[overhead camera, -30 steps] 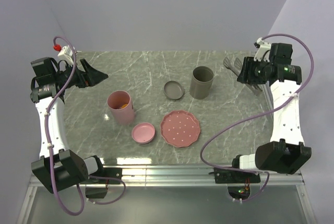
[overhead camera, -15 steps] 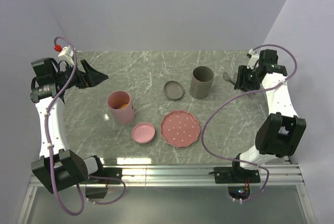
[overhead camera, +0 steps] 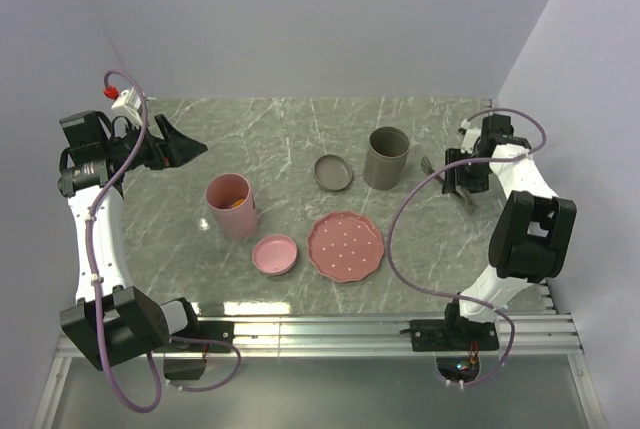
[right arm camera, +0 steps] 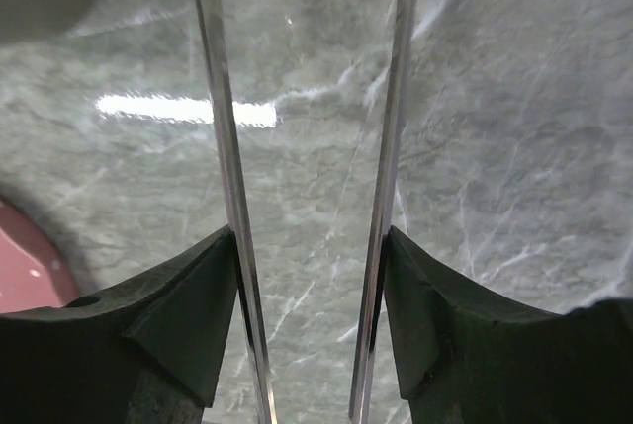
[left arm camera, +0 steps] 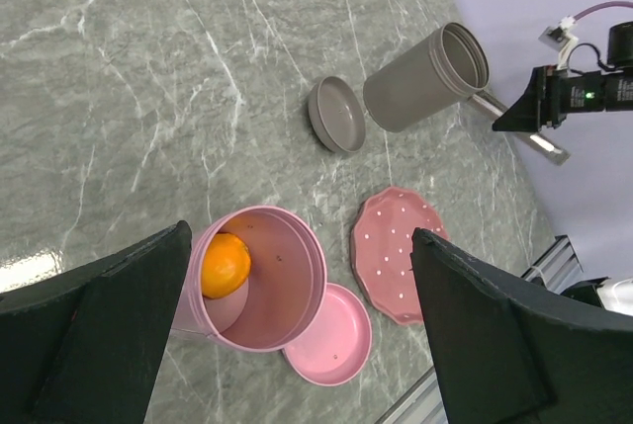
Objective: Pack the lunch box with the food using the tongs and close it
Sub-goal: Put down the clamp, then pick up the lid of the lunch box with the right arm
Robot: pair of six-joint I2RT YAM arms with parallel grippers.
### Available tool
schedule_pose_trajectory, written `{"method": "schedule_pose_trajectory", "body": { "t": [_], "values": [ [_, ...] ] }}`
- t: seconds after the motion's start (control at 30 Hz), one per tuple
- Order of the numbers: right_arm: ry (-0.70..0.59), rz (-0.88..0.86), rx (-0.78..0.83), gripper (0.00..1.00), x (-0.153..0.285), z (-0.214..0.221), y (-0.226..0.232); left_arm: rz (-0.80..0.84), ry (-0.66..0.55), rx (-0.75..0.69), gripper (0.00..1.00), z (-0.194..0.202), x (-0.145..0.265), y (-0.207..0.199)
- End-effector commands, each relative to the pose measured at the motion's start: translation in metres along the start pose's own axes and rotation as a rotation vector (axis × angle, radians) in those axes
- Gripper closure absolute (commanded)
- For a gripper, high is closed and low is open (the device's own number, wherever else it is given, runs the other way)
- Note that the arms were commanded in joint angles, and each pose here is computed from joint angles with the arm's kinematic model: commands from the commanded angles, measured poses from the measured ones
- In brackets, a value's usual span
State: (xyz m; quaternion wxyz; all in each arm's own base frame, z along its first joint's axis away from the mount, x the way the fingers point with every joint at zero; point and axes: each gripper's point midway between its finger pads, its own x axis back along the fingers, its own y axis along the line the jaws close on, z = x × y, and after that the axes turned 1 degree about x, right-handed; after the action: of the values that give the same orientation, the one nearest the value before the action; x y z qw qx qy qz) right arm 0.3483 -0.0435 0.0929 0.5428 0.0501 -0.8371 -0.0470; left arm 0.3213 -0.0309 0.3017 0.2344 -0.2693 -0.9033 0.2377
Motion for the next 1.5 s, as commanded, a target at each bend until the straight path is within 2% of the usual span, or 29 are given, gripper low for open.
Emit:
{"method": "schedule_pose_trajectory", "body": {
  "t": [0.0,0.17,0.4,0.47,0.5,0.57,0.73,0.97,1.0,1.13,1.2,1.37,1.47],
  "values": [
    [0.016,0.008,0.047,0.36,-0.008,0.008,-0.006,-0.004,-0.017,-0.057,0.01,-0.003,0.007,-0.006],
    [0.124,-0.020,0.085,0.29,-0.022,0.039,-0.006,0.002,-0.013,-0.055,0.01,-0.003,0.006,-0.005],
    [0.209,-0.006,0.111,0.22,-0.034,0.067,-0.010,-0.018,-0.002,-0.070,0.01,-0.001,0.006,0.000],
    [0.218,-0.006,0.114,0.13,-0.036,0.070,-0.011,-0.012,0.005,-0.067,0.00,0.000,0.007,-0.002],
    [0.223,-0.005,0.113,0.13,-0.037,0.071,-0.011,-0.010,0.003,-0.073,0.00,-0.001,0.007,-0.004],
    [0.224,-0.008,0.116,0.01,-0.038,0.073,-0.010,-0.015,0.000,-0.081,0.01,-0.003,0.009,-0.006],
    [0.213,-0.015,0.117,0.00,-0.031,0.070,-0.007,-0.019,0.000,-0.097,0.01,-0.005,0.012,-0.008],
    [0.079,0.010,0.173,0.00,0.019,0.039,-0.001,-0.016,0.013,-0.104,0.01,-0.003,0.014,-0.012],
    [0.032,0.010,0.199,0.00,0.032,0.029,0.002,-0.011,0.016,-0.138,0.01,-0.003,0.015,-0.013],
    [-0.065,-0.073,0.283,0.00,0.069,0.020,0.026,-0.008,0.042,-0.173,0.01,0.005,0.020,-0.016],
    [-0.144,-0.136,0.361,0.00,0.088,0.015,0.044,0.005,0.043,-0.195,0.01,0.007,0.022,-0.020],
    [-0.251,-0.256,0.534,0.00,0.116,0.014,0.098,0.034,0.054,-0.191,0.01,0.012,0.025,-0.028],
    [-0.296,-0.294,0.710,0.00,0.122,0.021,0.146,0.023,0.062,-0.213,0.01,0.017,0.026,-0.027]
  ]
}}
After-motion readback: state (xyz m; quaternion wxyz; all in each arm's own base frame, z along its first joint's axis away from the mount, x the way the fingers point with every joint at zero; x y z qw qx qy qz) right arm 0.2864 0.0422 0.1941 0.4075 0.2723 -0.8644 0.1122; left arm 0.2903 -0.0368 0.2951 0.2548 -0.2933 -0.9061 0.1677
